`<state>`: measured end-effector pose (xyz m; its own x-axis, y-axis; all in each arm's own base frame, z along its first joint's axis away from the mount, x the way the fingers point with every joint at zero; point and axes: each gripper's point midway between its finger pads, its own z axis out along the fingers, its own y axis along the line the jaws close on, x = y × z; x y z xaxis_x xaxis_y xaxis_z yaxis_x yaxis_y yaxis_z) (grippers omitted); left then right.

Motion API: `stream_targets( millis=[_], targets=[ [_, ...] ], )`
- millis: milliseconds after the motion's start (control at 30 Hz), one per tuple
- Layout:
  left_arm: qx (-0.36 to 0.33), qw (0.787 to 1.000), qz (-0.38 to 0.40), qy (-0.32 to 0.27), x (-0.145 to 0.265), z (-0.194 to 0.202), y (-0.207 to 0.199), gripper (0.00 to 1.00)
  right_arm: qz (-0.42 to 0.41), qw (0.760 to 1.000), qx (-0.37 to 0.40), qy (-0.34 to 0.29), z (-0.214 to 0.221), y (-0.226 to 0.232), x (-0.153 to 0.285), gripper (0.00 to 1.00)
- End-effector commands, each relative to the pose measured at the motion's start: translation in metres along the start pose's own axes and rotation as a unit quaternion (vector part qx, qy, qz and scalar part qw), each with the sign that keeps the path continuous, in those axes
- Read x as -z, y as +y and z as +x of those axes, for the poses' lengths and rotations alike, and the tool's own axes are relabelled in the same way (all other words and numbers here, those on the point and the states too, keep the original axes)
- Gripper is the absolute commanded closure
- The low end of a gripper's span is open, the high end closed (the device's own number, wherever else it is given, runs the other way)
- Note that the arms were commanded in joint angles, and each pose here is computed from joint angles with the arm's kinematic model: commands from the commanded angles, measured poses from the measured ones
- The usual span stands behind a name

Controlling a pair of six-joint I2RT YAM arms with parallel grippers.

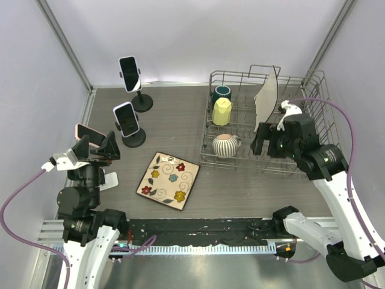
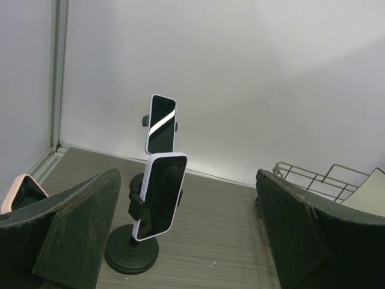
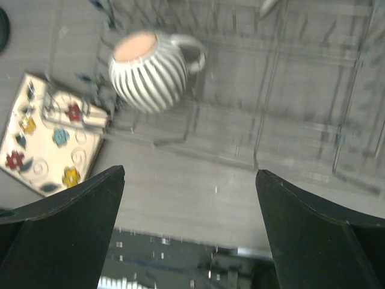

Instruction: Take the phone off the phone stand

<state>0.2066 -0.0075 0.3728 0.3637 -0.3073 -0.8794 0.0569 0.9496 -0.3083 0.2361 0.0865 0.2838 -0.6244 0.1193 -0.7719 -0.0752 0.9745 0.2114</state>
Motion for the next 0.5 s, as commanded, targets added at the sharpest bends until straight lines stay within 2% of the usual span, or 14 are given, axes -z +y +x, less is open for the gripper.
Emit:
stream_targets(
  millis=[0, 133, 467],
  targets=[
    [0.001, 1.000, -0.003, -0.003, -0.002, -0.007, -0.001, 0.00, 0.006, 0.993, -0.044, 0.109, 0.066, -0.007, 0.021, 0.04],
    [-0.003, 1.000, -0.004, 0.006, -0.005, -0.003, -0.001, 0.00, 0.035, 0.985, -0.083, 0.146, 0.099, -0.018, 0.016, 0.04],
    [-0.005, 1.000, -0.005, 0.008, -0.006, -0.001, 0.000, 0.00, 0.111, 0.982, -0.141, 0.055, 0.101, -0.049, -0.034, 0.04]
  ],
)
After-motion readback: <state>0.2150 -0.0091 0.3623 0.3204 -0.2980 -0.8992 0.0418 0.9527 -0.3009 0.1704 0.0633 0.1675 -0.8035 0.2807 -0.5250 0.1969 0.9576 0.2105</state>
